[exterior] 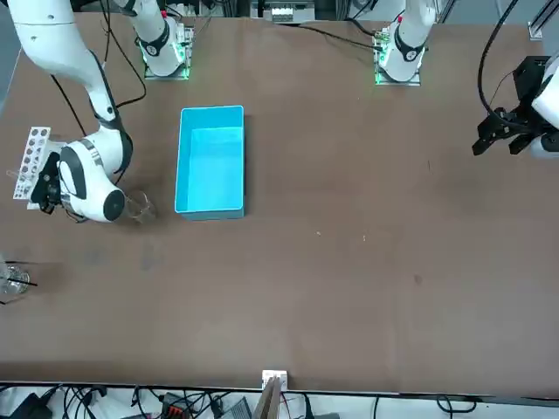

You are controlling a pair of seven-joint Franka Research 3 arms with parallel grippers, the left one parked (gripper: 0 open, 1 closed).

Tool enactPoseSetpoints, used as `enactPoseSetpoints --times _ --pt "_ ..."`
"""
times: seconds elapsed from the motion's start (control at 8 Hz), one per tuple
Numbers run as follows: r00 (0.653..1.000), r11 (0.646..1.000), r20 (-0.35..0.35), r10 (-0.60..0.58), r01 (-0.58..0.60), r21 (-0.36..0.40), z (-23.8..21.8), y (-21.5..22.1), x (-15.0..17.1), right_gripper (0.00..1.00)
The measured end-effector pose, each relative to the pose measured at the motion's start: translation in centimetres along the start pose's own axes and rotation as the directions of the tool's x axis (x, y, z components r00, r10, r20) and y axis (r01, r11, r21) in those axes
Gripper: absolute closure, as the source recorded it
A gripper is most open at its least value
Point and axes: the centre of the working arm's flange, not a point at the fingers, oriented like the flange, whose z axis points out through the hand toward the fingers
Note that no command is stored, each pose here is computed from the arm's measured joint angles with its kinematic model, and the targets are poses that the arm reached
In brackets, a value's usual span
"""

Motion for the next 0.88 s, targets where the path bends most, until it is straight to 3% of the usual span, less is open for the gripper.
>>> enactPoseSetpoints --times 0.5,0.88 --pt "0.999 0.999 0.031 0.039 -0.04 0.025 -0.53 -0.26 -0.1 0.98" --pt "0.998 0.998 0.031 0.049 -0.05 0.025 -0.49 -0.1 -0.28 0.86"
